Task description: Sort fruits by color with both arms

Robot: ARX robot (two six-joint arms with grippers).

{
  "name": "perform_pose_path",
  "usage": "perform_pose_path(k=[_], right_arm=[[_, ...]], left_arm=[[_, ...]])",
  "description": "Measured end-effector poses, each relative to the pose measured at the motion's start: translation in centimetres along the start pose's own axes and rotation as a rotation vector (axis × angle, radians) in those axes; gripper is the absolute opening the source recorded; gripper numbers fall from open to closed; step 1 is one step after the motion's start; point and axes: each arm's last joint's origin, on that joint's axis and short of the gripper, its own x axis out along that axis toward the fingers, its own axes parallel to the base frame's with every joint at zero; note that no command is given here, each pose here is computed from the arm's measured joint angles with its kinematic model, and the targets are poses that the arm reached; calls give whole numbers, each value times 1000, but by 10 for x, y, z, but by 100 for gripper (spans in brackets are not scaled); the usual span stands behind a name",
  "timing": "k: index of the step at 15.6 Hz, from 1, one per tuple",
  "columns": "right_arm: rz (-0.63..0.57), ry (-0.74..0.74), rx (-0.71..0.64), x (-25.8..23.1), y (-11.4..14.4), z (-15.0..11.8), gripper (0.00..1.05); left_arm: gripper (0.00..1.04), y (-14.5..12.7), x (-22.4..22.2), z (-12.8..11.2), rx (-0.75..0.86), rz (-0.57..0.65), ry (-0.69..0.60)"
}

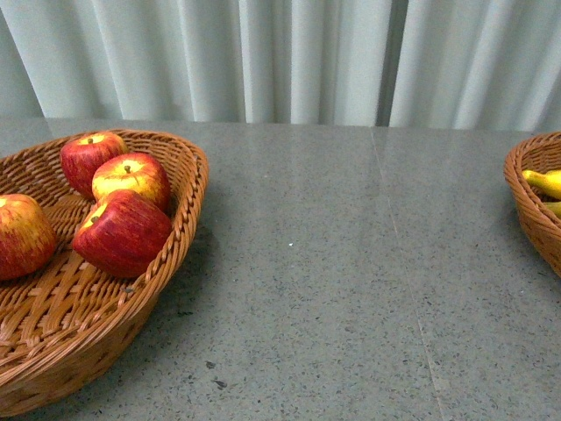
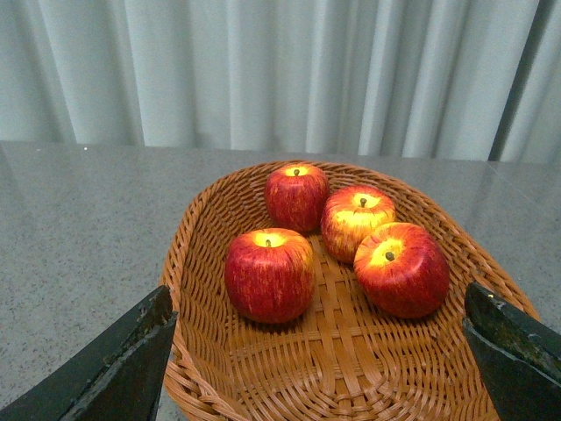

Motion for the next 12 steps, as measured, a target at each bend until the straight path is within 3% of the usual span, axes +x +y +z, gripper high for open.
perform_pose_path(k=[12], right_arm=[[0, 8, 0, -17, 0, -3, 2]], left_arm=[[98, 0, 0, 0, 0, 0, 0]])
